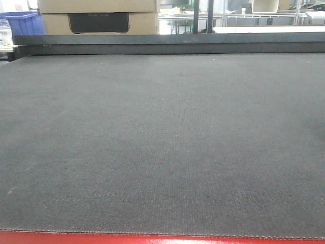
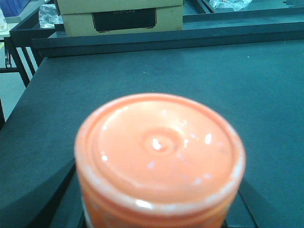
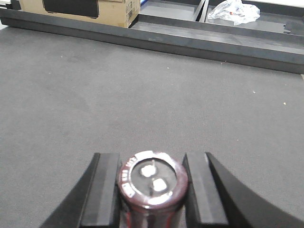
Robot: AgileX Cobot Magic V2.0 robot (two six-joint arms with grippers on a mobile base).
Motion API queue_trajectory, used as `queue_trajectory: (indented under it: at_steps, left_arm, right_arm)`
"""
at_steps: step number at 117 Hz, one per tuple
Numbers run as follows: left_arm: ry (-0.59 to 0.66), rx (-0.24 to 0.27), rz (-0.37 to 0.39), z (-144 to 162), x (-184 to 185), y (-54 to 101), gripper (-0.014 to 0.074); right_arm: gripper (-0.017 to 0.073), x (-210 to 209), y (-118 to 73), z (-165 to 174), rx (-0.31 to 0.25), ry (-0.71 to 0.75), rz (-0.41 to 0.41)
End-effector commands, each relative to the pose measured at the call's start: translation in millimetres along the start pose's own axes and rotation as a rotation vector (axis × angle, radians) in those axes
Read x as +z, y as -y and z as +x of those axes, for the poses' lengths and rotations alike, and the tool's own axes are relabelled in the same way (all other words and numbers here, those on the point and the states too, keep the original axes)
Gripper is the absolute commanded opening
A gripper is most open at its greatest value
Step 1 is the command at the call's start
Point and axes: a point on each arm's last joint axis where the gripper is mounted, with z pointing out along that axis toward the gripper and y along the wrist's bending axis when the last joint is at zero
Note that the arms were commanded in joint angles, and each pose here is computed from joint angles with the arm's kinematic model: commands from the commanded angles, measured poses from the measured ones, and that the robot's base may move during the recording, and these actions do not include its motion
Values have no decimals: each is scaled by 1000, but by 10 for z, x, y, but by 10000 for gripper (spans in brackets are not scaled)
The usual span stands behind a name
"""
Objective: Place cylindrical capacitor in blue bin on shelf
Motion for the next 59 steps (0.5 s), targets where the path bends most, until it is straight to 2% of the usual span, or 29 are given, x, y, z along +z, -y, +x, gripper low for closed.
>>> queue_trajectory:
  at_steps: [1, 59]
  left_arm:
    - [21, -4, 12, -8, -21, 11, -111]
    - [21, -4, 12, -8, -21, 11, -111]
  right_arm:
    - [-143, -27, 0, -32, -10, 29, 4]
    - [-143, -27, 0, -32, -10, 29, 4]
